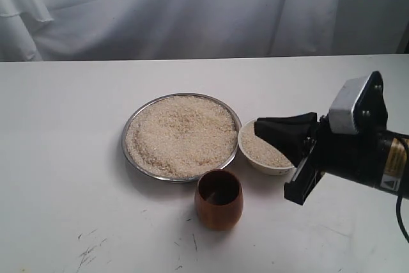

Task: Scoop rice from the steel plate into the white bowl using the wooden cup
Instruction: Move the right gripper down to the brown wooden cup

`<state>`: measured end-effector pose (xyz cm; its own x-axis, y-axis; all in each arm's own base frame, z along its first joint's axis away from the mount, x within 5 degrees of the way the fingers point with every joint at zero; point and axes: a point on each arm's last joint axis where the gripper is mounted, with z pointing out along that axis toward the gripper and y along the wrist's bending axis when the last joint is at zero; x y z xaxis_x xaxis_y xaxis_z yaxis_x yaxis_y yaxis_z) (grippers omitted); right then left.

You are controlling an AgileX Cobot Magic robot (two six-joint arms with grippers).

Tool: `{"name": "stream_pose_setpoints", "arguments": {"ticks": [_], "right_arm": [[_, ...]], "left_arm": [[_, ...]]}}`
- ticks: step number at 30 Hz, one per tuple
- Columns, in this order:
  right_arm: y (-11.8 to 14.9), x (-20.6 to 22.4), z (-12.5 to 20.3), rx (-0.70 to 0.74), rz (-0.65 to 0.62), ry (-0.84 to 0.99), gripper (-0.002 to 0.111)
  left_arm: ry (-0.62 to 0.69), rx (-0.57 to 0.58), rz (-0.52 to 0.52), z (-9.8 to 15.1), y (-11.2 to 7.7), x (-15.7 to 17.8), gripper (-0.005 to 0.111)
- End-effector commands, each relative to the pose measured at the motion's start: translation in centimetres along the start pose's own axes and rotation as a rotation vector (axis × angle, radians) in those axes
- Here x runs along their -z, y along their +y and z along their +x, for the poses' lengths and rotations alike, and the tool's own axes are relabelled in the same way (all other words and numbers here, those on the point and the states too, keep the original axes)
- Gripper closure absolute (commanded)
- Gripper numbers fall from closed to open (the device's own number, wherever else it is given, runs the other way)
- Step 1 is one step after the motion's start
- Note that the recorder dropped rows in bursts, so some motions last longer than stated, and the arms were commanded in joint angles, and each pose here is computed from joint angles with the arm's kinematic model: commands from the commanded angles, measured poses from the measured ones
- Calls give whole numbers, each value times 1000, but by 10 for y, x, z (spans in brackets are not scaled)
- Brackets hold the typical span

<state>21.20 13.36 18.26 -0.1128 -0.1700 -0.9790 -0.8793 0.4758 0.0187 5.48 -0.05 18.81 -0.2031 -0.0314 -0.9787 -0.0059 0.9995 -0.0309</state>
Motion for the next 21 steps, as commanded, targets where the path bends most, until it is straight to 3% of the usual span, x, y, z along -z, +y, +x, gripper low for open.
{"name": "stream_pose_setpoints", "arguments": {"ticks": [1,8,17,21], "right_arm": [[2,-5,17,24,-26,20,108],[3,-14,44,60,-94,73,106],[11,-18,59,60,-206,33,64],[8,-18,59,55,-183,29,55]], "left_arm": [[-7,4,2,1,0,0,107],[-7,4,2,1,0,0,107],[-7,4,2,1,0,0,107],[-7,4,2,1,0,0,107]]}}
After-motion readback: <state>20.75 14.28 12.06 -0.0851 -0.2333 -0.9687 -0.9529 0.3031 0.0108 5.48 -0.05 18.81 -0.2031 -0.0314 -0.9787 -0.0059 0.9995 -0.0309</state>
